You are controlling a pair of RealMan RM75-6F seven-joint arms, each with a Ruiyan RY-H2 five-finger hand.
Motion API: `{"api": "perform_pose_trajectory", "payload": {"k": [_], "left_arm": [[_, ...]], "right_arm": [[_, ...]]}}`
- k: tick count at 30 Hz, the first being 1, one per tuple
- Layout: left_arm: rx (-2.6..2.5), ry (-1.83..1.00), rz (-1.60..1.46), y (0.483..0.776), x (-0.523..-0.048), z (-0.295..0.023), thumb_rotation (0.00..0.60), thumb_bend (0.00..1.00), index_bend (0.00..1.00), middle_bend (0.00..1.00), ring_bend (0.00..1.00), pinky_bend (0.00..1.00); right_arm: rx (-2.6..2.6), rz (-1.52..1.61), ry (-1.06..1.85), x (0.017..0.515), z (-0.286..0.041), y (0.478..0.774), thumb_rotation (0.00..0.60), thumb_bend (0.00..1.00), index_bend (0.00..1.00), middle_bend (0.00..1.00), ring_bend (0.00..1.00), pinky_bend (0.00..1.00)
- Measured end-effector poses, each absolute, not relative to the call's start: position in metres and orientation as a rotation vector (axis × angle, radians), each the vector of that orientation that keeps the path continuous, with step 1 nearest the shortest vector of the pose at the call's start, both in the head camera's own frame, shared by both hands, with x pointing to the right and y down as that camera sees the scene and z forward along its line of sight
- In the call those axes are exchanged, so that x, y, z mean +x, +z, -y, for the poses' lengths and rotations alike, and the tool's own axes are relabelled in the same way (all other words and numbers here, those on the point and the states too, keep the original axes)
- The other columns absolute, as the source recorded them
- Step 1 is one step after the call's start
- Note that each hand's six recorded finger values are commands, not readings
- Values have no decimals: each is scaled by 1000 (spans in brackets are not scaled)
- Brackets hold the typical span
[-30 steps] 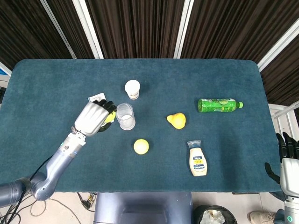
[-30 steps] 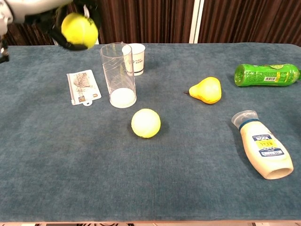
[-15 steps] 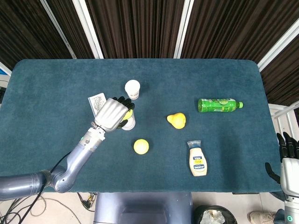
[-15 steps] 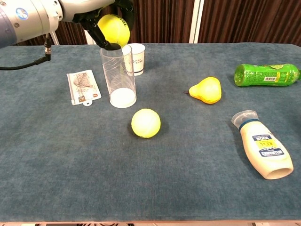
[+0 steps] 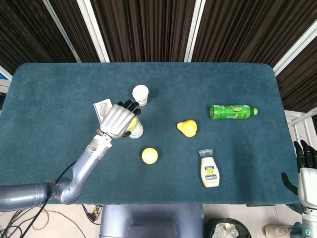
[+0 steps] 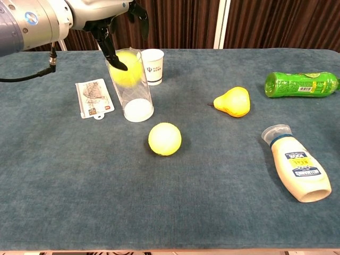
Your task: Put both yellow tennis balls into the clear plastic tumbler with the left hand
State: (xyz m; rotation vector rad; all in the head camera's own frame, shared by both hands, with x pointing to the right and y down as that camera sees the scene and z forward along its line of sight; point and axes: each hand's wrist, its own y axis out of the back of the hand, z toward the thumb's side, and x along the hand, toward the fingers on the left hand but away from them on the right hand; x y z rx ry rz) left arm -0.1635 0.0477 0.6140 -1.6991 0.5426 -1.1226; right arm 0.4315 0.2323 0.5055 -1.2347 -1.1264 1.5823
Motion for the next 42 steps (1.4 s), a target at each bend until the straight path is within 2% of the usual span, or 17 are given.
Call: {"api": "perform_pose_trajectory", "payload": {"k": [3, 10, 17, 30, 42], "left_arm": [[-1697, -1130, -546, 610, -160, -46, 600, 0, 298, 106, 47, 261], [-1700, -1050, -583, 592, -154, -48, 600, 0, 292, 129, 57, 261], [-1756, -919, -525, 579, -147, -74, 600, 0, 270, 128, 57, 261], [-2042, -927, -287, 609, -136, -137, 600, 0, 229, 118, 55, 248], [-2070, -971, -228, 651, -126, -154, 600, 0, 215, 113, 55, 244]], "right_arm": [[-1231, 1126, 1584, 432, -232, 505, 600, 340, 59, 75, 122, 112], [-1225, 1137, 1579, 433, -232, 504, 600, 339, 59, 75, 122, 112], [-1222, 1137, 1582, 432, -232, 504, 600, 340, 59, 75, 122, 112], [-1215, 1129, 1595, 432, -233, 506, 600, 340, 60, 75, 122, 112], [-1217, 1127, 1595, 432, -233, 506, 600, 340, 60, 75, 122, 112]]}}
